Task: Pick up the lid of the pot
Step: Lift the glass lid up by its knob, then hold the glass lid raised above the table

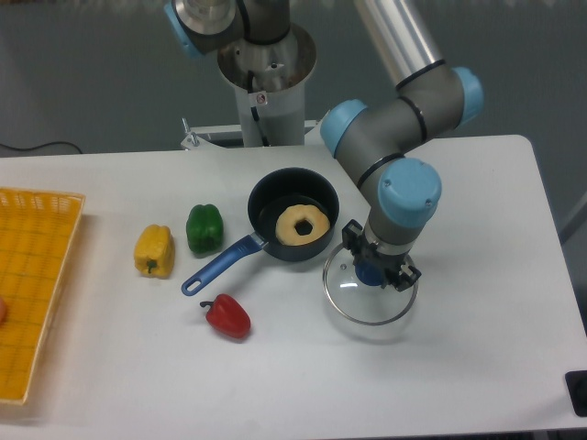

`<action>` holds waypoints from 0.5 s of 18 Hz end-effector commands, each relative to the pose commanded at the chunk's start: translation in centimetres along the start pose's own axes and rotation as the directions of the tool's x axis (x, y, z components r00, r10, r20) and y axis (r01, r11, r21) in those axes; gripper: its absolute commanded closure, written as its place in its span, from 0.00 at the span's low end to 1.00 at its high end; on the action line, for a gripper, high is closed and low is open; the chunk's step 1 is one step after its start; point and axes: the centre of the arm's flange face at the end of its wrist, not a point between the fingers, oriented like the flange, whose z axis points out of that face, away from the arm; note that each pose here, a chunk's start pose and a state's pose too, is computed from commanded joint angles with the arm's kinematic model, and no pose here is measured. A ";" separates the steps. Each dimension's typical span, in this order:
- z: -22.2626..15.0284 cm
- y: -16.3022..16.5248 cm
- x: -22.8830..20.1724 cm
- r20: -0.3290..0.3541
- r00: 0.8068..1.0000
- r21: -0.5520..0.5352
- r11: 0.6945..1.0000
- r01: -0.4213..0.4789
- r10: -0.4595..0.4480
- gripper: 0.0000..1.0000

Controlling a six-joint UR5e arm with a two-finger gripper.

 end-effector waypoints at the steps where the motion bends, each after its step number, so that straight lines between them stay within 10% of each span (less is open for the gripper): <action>1: -0.8 0.0 0.2 0.013 1.000 0.004 1.000 -0.020 0.020 0.51; 9: -4.7 0.1 1.7 0.067 0.997 0.024 0.999 -0.046 0.044 0.51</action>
